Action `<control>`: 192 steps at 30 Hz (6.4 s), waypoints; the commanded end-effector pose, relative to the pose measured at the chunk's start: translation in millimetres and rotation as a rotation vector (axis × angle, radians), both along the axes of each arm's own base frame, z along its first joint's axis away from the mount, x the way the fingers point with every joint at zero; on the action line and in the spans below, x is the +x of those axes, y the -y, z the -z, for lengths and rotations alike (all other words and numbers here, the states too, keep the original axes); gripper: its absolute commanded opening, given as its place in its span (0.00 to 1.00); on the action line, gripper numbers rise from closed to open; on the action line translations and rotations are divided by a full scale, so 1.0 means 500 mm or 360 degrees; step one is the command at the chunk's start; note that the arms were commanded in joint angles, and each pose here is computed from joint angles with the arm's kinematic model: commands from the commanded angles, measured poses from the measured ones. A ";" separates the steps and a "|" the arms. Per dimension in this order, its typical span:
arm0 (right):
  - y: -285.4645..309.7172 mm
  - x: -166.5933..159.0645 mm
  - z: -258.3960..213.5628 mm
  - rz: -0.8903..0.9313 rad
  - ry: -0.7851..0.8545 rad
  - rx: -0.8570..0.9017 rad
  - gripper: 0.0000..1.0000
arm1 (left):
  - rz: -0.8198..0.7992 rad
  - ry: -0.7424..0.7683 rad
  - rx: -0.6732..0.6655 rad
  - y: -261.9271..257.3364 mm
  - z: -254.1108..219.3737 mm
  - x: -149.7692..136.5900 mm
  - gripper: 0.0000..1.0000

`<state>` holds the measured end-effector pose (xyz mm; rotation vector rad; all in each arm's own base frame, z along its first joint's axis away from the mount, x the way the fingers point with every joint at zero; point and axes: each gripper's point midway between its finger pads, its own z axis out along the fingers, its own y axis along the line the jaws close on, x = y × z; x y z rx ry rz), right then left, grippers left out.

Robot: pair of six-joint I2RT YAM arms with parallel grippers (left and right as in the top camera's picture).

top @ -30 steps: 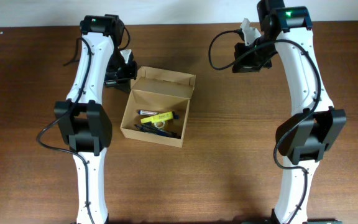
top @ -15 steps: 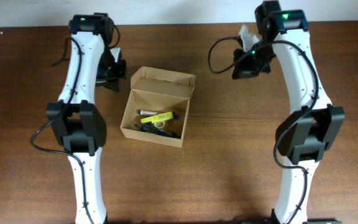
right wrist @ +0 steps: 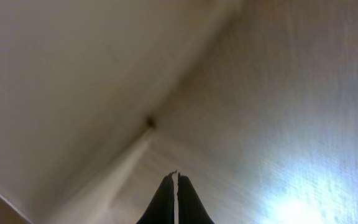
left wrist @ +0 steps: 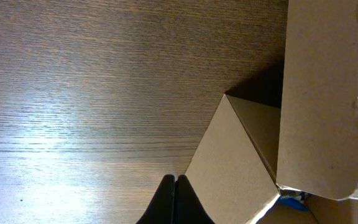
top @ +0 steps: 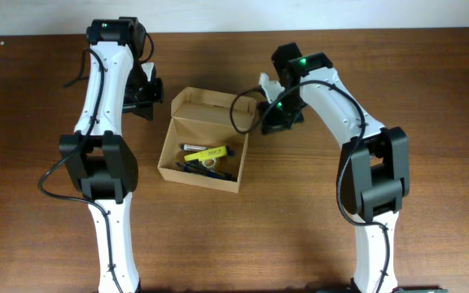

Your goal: Pack container

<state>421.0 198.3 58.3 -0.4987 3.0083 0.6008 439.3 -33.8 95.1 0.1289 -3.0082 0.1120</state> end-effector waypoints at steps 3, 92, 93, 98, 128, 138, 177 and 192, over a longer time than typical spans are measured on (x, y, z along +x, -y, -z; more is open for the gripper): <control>-0.035 0.053 -0.008 0.0083 0.0122 0.0156 0.04 | -0.0014 0.0046 0.0011 -0.003 -0.028 -0.002 0.02; -0.174 0.152 -0.195 -0.0125 0.0352 0.1064 0.04 | 0.0067 0.0687 -0.0973 0.032 -0.163 0.163 0.02; -0.173 0.147 -0.198 -0.0145 0.0363 0.1003 0.04 | 0.0077 0.0700 -0.0963 0.034 -0.174 0.159 0.02; -0.172 0.105 -0.241 -0.0315 0.0443 0.0694 0.04 | 0.0145 0.0764 -0.0929 0.066 -0.220 0.150 0.02; -0.120 -0.098 -0.432 -0.0484 0.0725 -0.0314 0.04 | 0.0190 0.1106 -0.0172 0.057 -0.478 0.000 0.02; -0.068 -0.157 -0.455 -0.0452 0.0730 -0.0437 0.04 | 0.0160 0.0837 0.0001 0.011 -0.436 -0.134 0.02; -0.106 -0.178 -0.078 -0.0540 0.0313 -0.0412 0.04 | 0.0283 0.0216 -0.0252 0.124 0.015 -0.212 0.01; 0.007 0.023 -0.485 -0.0062 0.1054 -0.0407 0.04 | 0.0221 0.1185 -0.0003 0.060 -0.455 -0.031 0.15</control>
